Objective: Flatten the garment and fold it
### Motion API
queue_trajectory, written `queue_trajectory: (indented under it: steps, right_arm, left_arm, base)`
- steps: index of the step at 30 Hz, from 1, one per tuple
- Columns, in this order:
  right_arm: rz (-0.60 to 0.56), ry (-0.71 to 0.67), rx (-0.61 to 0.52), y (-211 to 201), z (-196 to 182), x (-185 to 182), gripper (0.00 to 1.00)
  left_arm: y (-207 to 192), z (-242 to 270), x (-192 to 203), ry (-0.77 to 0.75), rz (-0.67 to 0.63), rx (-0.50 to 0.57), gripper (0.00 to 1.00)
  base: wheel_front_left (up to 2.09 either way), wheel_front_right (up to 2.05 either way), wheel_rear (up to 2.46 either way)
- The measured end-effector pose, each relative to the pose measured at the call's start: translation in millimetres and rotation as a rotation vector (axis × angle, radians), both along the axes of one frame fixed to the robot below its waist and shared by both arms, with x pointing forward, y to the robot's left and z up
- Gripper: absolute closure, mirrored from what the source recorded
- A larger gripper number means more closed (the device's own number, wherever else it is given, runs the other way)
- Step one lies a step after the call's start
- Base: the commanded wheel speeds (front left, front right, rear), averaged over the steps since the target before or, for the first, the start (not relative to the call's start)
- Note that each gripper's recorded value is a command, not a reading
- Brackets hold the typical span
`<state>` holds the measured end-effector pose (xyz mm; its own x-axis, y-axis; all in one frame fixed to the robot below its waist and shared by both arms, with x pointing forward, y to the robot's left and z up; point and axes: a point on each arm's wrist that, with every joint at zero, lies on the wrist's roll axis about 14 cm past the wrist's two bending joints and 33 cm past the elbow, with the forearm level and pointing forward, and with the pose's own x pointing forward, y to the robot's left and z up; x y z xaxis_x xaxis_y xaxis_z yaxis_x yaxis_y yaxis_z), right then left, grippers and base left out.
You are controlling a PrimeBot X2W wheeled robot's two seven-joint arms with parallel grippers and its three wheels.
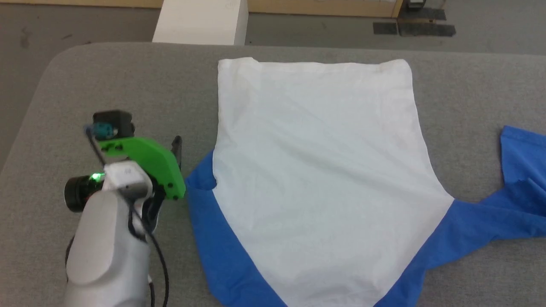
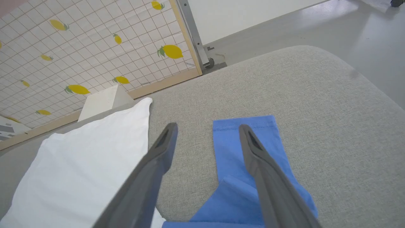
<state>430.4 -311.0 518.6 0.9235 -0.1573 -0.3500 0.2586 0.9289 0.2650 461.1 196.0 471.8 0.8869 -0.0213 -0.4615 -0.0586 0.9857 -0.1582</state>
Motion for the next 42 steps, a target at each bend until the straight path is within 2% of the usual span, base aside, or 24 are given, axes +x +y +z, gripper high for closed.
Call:
queue_trajectory:
  steps: [4, 8, 14, 15, 16, 17, 18, 21, 24, 31, 40, 41, 42]
  right_arm:
    - [0.008, 0.041, -0.001, 0, -11, 3, 0.00]
    - [0.000, 0.058, -0.016, -6, -16, 4, 0.00]
    - [-0.012, 0.075, -0.026, -11, -21, 6, 0.00]
    - [-0.013, 0.077, -0.027, -12, -21, 6, 0.00]
    - [-0.014, 0.077, -0.028, -12, -22, 6, 0.00]
    - [-0.014, 0.078, -0.028, -12, -22, 6, 0.00]
    - [-0.014, 0.078, -0.027, -12, -22, 7, 0.00]
    - [-0.010, 0.076, -0.024, -10, -23, 9, 0.00]
    - [0.002, 0.069, -0.020, -5, -21, 12, 0.00]
    - [0.045, 0.049, -0.009, 11, -15, 18, 0.00]
    - [0.124, 0.030, 0.013, 42, -8, 26, 0.00]
    - [0.146, 0.023, 0.017, 51, -5, 29, 0.00]
    - [0.152, 0.021, 0.017, 53, -4, 29, 0.00]
  left_arm:
    - [-12, -36, 2, 0.245, -0.056, 0.031, 0.00]
    - [-23, -66, -6, 0.418, -0.111, 0.058, 0.00]
    - [-31, -88, -12, 0.526, -0.158, 0.084, 0.00]
    - [-32, -90, -14, 0.540, -0.163, 0.083, 0.05]
    - [-34, -92, -14, 0.546, -0.166, 0.075, 0.55]
    - [-35, -92, -14, 0.546, -0.168, 0.067, 0.63]
    - [-37, -93, -15, 0.546, -0.172, 0.053, 1.00]
    - [-39, -87, -10, 0.489, -0.150, 0.012, 1.00]
    - [-32, -78, -4, 0.407, -0.068, -0.069, 1.00]
    - [20, -46, -6, 0.182, 0.177, -0.191, 1.00]
    - [78, -50, -74, 0.111, 0.454, -0.290, 1.00]
    - [91, -58, -101, 0.124, 0.529, -0.308, 1.00]
    - [94, -63, -110, 0.136, 0.548, -0.307, 1.00]
  base:
    - [0.00, 0.00, 0.00]
    - [0.00, 0.00, 0.00]
    - [0.00, 0.00, 0.00]
    - [0.00, 0.00, 0.00]
    - [0.00, 0.00, 0.00]
    - [0.00, 0.00, 0.00]
    - [0.00, 0.00, 0.00]
    - [0.00, 0.00, 0.00]
    - [0.00, 0.00, 0.00]
    - [0.00, 0.00, 0.00]
    - [0.00, 0.00, 0.00]
    - [0.00, 0.00, 0.00]
    - [0.00, 0.00, 0.00]
